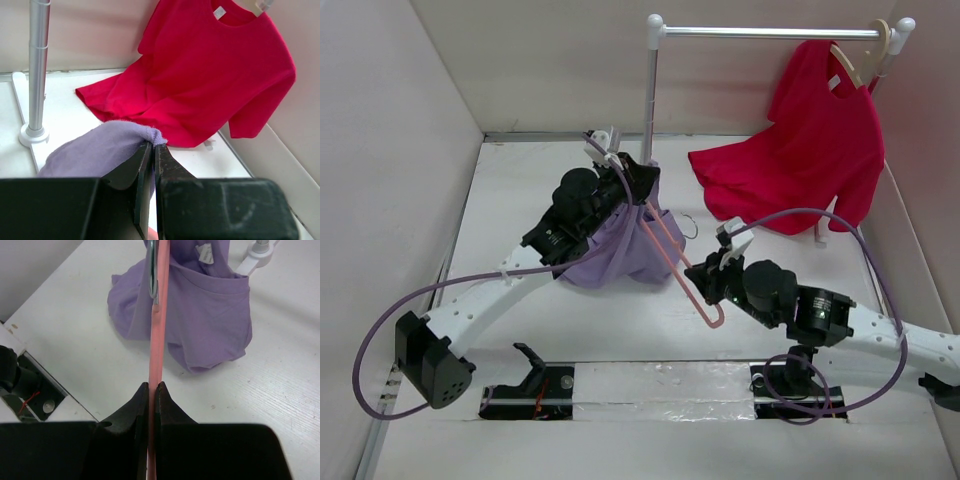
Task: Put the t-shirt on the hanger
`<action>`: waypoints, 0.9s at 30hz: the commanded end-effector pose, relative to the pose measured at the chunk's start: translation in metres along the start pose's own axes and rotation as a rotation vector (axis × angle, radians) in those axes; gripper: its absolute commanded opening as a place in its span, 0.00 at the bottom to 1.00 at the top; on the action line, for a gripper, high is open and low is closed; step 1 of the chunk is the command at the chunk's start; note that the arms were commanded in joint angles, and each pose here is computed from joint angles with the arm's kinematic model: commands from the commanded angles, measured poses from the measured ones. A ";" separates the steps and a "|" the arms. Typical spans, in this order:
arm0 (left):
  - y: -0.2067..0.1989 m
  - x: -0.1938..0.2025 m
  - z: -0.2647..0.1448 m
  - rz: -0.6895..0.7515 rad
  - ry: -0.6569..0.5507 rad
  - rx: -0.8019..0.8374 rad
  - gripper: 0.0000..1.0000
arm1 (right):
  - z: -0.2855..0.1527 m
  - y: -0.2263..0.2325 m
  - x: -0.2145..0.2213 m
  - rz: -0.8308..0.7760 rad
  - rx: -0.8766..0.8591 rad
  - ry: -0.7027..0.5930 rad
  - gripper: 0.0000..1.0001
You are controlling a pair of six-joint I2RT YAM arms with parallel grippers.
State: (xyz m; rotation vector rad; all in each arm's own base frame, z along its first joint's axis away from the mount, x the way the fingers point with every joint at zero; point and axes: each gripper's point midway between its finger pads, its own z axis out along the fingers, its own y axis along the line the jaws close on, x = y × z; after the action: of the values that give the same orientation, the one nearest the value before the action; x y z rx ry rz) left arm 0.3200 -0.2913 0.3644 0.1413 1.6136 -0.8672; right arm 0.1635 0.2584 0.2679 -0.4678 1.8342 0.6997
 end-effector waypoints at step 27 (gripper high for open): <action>-0.050 -0.024 -0.094 -0.044 -0.072 0.175 0.00 | 0.009 0.031 -0.183 0.041 -0.116 -0.506 0.00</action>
State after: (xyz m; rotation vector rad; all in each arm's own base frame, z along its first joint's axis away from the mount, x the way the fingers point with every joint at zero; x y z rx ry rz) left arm 0.2356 -0.2705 0.3807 0.2058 1.5527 -0.9985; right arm 0.2325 0.3192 0.3568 -0.4717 1.6068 0.8043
